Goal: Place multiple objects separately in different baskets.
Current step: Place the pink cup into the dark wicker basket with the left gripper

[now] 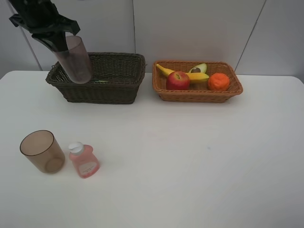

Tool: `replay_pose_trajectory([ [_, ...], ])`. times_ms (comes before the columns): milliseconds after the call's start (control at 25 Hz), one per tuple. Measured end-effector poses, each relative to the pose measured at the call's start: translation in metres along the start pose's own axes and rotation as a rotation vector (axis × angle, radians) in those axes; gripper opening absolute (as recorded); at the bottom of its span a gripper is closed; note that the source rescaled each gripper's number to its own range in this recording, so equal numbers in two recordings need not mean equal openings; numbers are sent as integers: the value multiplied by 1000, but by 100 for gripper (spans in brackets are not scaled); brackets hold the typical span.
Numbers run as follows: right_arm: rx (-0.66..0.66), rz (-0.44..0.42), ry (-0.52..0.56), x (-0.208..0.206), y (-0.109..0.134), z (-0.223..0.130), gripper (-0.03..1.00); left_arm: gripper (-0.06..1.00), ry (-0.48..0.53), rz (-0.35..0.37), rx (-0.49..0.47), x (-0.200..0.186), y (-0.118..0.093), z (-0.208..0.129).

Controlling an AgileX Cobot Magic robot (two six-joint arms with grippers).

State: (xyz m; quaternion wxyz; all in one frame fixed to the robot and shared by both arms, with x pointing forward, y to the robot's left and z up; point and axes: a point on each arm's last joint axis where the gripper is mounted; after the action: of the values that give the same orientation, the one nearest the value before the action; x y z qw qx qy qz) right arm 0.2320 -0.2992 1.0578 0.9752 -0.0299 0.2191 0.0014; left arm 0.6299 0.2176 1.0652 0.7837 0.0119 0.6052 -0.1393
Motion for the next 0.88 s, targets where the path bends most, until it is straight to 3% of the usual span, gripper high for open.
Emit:
replay_pose_trajectory([
  [360,0,0,0,0,0,0,85,0,-125,71,-25,-8,27,23],
  [520,0,0,0,0,0,0,85,0,-174,126,-12,6,40,32],
  [880,0,0,-1,0,0,0,85,0,-251,167,58,57,55,52],
])
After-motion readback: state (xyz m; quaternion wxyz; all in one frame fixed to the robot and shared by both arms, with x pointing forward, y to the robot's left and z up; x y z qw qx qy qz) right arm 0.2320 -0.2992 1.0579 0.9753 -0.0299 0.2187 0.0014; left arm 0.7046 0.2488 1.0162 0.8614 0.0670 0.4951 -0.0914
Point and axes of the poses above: a point on each arm's last joint axis where the gripper is mounted, x pointing out along that axis toward the gripper, y along the wrist's bending axis when the last joint is at zero, z = x × y, and after that the axes turned 6 degrees about -x, right-handed
